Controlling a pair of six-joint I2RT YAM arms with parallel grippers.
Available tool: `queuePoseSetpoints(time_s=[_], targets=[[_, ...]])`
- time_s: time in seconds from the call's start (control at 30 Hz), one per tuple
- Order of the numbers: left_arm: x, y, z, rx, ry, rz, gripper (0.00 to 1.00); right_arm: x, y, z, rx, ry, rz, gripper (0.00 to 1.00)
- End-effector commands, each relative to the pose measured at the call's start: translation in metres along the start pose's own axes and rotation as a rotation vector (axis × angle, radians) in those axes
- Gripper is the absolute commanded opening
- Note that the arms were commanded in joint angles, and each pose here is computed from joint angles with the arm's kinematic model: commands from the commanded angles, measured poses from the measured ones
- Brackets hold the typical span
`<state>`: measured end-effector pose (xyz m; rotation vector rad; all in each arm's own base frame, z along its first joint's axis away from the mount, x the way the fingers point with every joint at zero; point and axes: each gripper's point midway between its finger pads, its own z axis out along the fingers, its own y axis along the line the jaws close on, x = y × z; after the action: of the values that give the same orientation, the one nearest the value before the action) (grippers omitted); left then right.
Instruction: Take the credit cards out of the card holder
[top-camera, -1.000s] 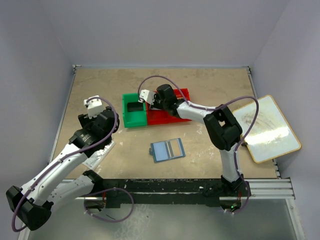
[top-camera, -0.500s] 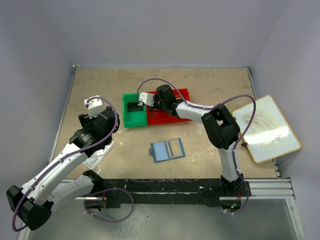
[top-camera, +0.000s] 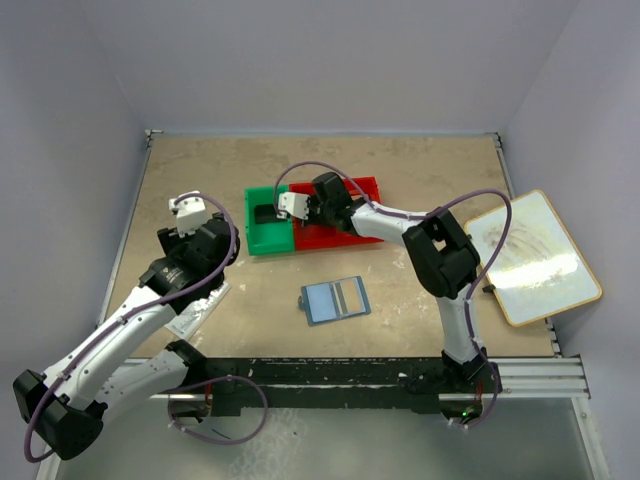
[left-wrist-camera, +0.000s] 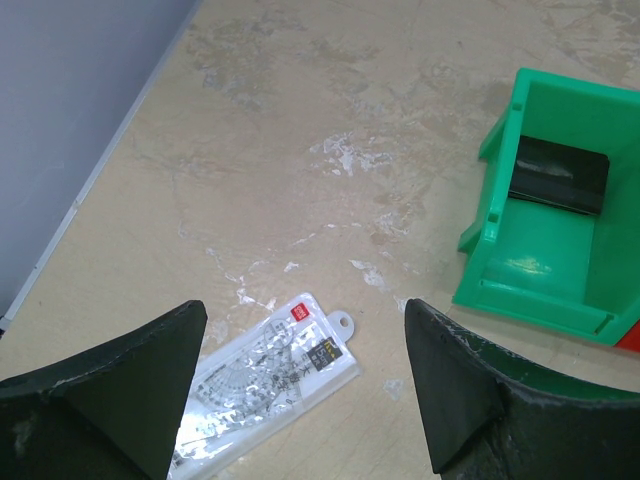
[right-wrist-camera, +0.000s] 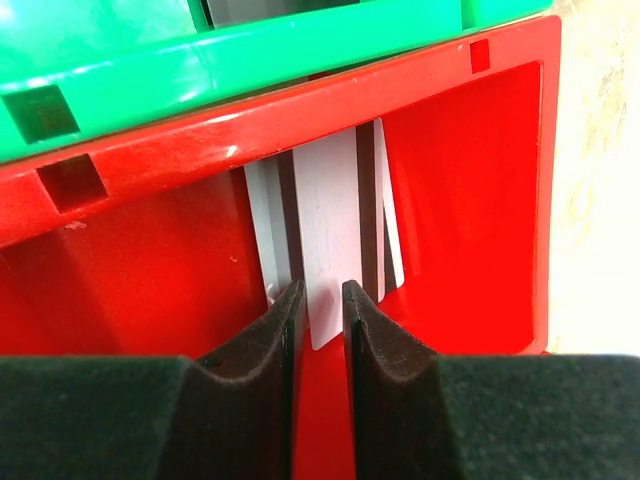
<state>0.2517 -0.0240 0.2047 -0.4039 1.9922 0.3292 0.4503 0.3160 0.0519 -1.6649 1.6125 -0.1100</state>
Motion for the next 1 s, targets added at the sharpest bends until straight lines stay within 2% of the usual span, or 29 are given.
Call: queuePoseSetpoints(time_s=[0.0, 0.17, 0.3, 0.4, 0.5, 0.63, 0.7, 0.8, 0.97], targets=[[-0.007, 0.0, -0.001, 0.001, -0.013, -0.016, 0.78, -0.03, -0.034, -0.023, 0.06, -0.079, 0.034, 0.27], [-0.006, -0.001, -0.001, 0.004, -0.007, -0.014, 0.78, -0.032, -0.036, -0.027, 0.065, -0.08, 0.096, 0.31], [-0.007, 0.0, -0.001, 0.003, -0.01, -0.02, 0.78, -0.043, -0.037, -0.029, 0.071, -0.123, 0.205, 0.32], [-0.008, 0.001, -0.002, 0.003, -0.013, -0.024, 0.77, -0.055, -0.046, -0.036, 0.112, -0.176, 0.365, 0.25], [-0.009, 0.001, -0.003, 0.005, -0.017, -0.03, 0.77, -0.066, -0.049, -0.042, 0.121, -0.214, 0.622, 0.13], [-0.009, 0.001, -0.003, 0.004, -0.017, -0.03, 0.77, -0.066, -0.033, -0.039, 0.059, -0.149, 0.87, 0.07], [-0.008, 0.001, -0.002, 0.006, -0.015, -0.026, 0.77, -0.062, -0.021, -0.036, 0.038, -0.128, 0.919, 0.0], [-0.007, -0.001, -0.002, 0.01, -0.01, -0.019, 0.77, -0.056, -0.006, -0.03, 0.019, -0.111, 1.006, 0.0], [-0.006, -0.003, -0.001, 0.012, -0.003, -0.012, 0.77, -0.04, 0.01, -0.017, 0.007, -0.015, 1.037, 0.0]])
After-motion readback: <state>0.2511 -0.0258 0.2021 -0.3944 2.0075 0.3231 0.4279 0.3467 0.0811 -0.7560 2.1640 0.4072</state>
